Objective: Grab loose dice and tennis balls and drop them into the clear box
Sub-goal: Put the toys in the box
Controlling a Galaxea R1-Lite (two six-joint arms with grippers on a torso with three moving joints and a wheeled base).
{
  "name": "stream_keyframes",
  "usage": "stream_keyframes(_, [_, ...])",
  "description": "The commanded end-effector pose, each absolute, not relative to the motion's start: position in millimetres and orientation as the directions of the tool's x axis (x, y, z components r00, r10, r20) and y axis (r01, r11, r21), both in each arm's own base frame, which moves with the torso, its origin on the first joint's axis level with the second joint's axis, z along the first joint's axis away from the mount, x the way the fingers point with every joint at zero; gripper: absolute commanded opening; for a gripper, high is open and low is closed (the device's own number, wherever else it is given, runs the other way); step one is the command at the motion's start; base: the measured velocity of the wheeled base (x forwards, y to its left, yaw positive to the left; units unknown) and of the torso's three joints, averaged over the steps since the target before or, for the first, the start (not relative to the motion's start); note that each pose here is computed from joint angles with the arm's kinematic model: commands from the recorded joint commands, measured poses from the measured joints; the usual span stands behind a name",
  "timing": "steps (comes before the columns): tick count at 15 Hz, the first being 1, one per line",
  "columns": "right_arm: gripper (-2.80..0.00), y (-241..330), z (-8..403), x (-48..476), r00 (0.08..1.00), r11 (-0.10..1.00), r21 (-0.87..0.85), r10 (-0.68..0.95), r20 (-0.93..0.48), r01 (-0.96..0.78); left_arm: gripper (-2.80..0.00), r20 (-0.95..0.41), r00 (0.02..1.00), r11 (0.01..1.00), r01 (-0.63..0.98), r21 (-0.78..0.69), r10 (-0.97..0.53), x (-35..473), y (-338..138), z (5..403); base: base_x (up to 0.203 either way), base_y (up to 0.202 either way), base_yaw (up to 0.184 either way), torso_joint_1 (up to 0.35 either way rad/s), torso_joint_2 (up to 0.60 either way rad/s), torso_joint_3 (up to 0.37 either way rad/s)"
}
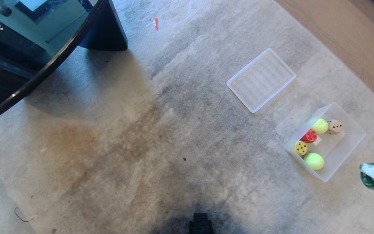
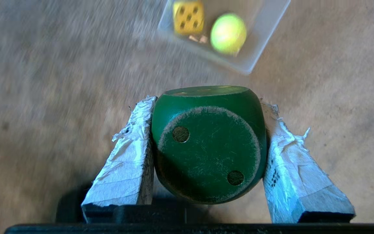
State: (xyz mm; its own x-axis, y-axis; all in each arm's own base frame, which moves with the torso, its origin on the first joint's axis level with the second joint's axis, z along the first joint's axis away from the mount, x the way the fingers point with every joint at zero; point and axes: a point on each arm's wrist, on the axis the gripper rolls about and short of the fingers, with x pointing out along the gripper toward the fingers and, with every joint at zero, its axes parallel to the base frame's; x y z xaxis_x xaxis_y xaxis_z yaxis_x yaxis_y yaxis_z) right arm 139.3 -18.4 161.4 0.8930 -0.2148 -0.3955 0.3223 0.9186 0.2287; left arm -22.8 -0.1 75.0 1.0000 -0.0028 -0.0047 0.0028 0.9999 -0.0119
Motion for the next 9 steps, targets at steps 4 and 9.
stream_keyframes(4, [-2.80, -81, 105, 253, 0.826, 0.822, 0.246, -0.398, -0.398, 0.514, -2.80, -0.005, 1.000, 1.000, 0.003, -0.012, -0.003, -23, 0, 75, 0.000, 0.000, 0.000, 0.000, 0.00, 0.000])
stream_keyframes(9, [-2.80, -113, 69, 283, 0.817, 0.774, 0.292, -0.464, -0.342, 0.562, -2.80, -0.006, 1.000, 1.000, 0.003, -0.012, -0.003, -23, 0, 75, 0.000, 0.000, 0.000, 0.000, 0.00, 0.000])
